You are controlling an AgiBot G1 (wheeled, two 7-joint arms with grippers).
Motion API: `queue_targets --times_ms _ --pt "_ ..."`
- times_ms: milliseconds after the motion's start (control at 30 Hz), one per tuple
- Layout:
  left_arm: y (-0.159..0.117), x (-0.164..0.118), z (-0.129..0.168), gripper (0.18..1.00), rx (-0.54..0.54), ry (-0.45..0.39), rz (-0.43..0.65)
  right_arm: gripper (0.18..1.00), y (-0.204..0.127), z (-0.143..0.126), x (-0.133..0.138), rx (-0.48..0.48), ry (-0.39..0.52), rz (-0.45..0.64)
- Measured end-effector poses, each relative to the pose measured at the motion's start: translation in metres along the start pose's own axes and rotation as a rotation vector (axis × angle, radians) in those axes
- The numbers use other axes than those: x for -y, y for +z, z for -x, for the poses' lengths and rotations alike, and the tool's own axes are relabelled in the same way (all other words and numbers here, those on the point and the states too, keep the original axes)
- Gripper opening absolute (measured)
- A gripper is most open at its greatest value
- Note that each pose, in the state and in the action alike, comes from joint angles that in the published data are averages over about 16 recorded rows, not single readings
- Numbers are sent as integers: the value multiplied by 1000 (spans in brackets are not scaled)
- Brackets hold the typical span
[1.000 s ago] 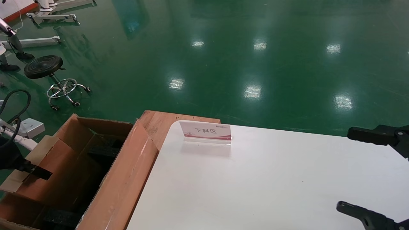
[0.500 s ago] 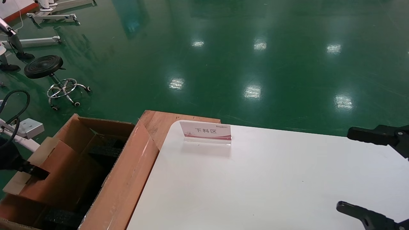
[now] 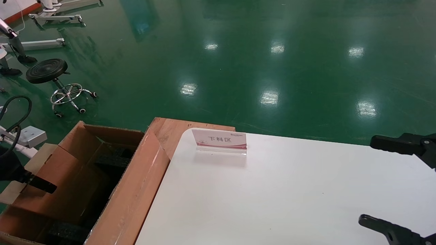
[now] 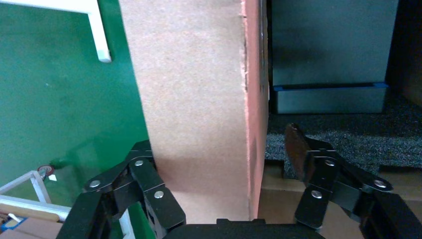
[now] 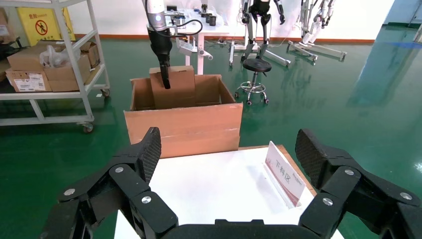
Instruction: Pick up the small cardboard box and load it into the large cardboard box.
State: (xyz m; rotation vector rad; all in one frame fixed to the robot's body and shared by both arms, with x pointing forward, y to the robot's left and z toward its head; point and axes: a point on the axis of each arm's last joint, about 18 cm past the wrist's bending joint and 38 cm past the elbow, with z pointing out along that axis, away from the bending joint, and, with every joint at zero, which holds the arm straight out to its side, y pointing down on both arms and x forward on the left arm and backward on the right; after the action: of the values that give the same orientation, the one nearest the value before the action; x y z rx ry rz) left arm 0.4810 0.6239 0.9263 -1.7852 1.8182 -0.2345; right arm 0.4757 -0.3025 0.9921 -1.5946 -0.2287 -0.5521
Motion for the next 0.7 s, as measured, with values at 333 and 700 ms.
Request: queue_targets --times_ms 333,700 --pt "2 4 -4 911 5 61 5 1001 0 0 0 0 0 0" --pt "2 17 -8 991 42 157 36 1001 0 0 0 0 0 0"
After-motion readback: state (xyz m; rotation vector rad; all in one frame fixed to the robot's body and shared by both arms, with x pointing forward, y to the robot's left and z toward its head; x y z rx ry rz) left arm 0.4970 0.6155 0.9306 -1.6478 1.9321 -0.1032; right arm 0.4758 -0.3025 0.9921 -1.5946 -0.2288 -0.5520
